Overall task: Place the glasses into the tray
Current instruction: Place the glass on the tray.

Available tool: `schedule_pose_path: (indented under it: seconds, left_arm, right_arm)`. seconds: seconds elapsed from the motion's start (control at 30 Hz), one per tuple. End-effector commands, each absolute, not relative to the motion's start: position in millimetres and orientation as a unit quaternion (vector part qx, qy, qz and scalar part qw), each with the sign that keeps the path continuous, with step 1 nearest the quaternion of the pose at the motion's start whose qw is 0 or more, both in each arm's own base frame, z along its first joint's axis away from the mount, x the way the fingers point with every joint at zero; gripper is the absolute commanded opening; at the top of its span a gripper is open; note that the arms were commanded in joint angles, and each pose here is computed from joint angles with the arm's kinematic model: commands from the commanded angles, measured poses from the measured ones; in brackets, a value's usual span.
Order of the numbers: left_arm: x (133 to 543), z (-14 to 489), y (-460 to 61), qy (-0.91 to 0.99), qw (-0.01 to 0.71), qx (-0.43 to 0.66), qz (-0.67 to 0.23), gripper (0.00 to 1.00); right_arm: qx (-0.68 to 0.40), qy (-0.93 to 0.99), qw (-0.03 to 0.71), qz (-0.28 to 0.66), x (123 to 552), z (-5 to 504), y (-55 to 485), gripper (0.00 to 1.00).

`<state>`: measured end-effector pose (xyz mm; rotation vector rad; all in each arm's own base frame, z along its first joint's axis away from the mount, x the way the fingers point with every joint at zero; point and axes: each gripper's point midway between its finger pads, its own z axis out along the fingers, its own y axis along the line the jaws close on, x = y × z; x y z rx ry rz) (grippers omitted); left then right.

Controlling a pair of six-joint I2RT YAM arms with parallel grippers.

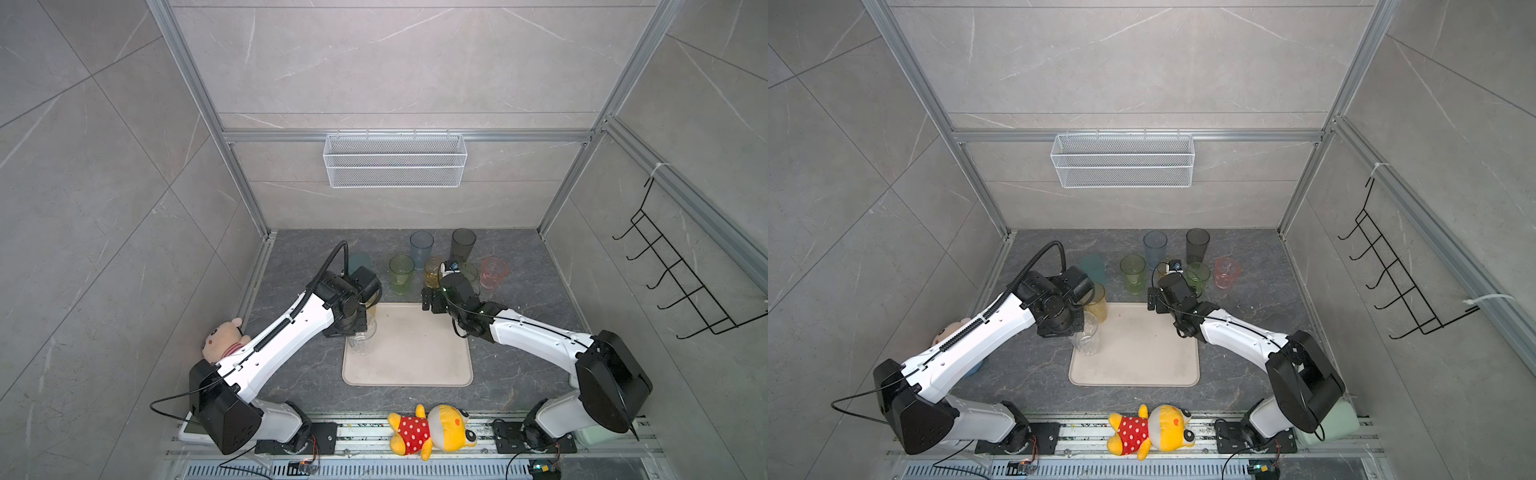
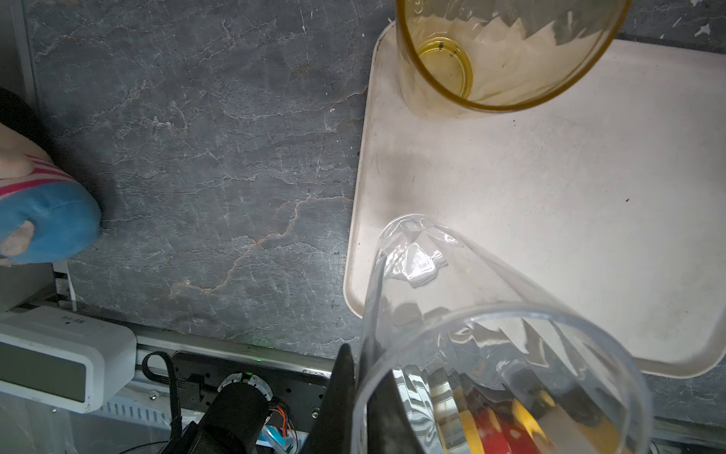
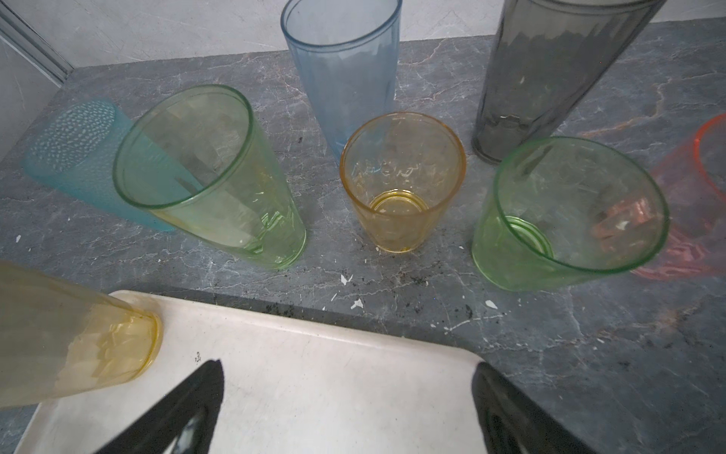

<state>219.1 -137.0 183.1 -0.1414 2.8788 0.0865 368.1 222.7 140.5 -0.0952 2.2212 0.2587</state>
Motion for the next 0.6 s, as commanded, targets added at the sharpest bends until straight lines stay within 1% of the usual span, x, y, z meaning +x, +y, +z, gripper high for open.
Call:
schedule_pose_path:
  seconds: [0.0, 0.57]
  left_arm:
    - [230.2, 184.0, -142.4, 0.987, 0.148, -0.067, 0.006, 0.00]
    - [247.9, 157.4, -138.4, 0.987, 0.140, -0.084, 0.005, 0.00]
  right_arm:
    - [-0.028, 0.894, 0.434, 0.107, 372.6, 145.2, 223.4, 1.00]
    - [-0.028, 0.896, 0.430, 0.107, 373.3, 143.3, 223.8, 1.00]
